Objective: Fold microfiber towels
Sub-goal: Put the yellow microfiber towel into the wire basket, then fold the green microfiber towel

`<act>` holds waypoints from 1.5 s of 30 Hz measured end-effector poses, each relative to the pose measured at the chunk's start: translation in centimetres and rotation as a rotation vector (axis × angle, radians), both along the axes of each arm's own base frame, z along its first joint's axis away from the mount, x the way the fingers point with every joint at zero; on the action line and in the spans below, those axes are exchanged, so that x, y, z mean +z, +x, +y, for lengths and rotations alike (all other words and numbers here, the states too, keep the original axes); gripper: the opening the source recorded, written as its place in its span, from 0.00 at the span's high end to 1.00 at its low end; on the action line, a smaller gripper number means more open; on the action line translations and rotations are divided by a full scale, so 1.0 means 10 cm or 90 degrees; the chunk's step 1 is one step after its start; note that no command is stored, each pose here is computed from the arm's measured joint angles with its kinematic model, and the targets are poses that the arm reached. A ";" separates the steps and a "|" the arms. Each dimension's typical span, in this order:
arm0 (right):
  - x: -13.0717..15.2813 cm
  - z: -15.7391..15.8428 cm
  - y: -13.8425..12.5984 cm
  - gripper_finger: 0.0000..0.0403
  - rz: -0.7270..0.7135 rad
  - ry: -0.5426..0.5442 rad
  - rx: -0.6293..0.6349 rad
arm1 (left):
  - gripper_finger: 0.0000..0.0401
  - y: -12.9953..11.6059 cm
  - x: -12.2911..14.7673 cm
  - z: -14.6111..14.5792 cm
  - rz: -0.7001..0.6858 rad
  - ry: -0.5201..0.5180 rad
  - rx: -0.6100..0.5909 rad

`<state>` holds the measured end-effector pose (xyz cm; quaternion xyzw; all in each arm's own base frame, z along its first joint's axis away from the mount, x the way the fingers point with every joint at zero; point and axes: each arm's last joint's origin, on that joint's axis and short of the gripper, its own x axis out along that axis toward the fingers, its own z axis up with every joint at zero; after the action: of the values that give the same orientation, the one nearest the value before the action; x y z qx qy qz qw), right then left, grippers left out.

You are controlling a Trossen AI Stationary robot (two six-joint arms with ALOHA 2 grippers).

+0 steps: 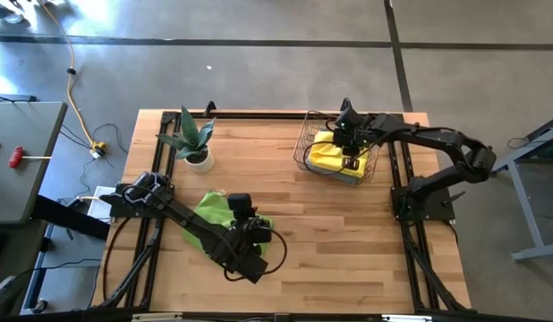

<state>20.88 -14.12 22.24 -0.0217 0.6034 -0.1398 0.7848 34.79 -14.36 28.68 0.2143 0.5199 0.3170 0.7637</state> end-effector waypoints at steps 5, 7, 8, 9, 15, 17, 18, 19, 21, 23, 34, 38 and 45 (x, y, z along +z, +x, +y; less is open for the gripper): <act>-0.18 -0.06 0.06 0.77 0.041 0.027 0.006 | 0.71 0.00 0.00 0.00 0.001 -0.003 0.000; -0.25 -0.09 0.10 0.77 0.052 0.018 0.003 | 0.71 0.00 0.00 0.00 0.001 -0.003 0.000; -0.27 -0.11 0.13 0.77 0.046 0.012 0.003 | 0.71 0.00 0.00 0.00 0.001 -0.002 0.000; -0.29 -0.13 0.15 0.77 0.038 0.007 0.003 | 0.71 0.00 0.00 0.00 0.001 -0.001 0.000; -0.24 -0.18 0.28 0.77 -0.030 -0.041 0.012 | 0.71 0.00 0.00 0.00 0.000 0.001 0.000; -0.21 -0.21 0.32 0.77 -0.057 -0.059 0.012 | 0.71 0.00 0.00 0.00 0.000 0.001 0.000; -0.20 -0.22 0.34 0.77 -0.072 -0.069 0.011 | 0.71 0.00 0.00 0.00 -0.001 0.001 0.000; -0.18 -0.23 0.36 0.77 -0.087 -0.078 0.009 | 0.71 0.00 0.00 0.00 -0.001 0.002 0.000; -0.14 -0.27 0.41 0.77 -0.130 -0.106 -0.002 | 0.71 0.00 0.00 0.00 -0.003 0.005 -0.001; -0.11 -0.30 0.45 0.77 -0.166 -0.121 -0.015 | 0.71 0.00 0.00 0.00 -0.004 0.005 0.000; 0.49 0.09 0.25 0.77 -0.209 -0.067 -0.061 | 0.71 -0.02 -0.03 -0.04 0.018 -0.083 0.027; 0.76 0.42 0.16 0.77 -0.311 0.005 -0.032 | 0.71 -0.04 -0.05 -0.08 0.014 -0.166 0.076; 0.77 1.08 0.21 0.77 -0.433 0.133 0.081 | 0.71 -0.16 -0.06 -0.34 0.005 -0.209 0.079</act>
<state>23.01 -3.33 29.93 0.0692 0.3164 -0.0276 0.9457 33.16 -17.73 28.10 0.0554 0.5801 0.2733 0.7653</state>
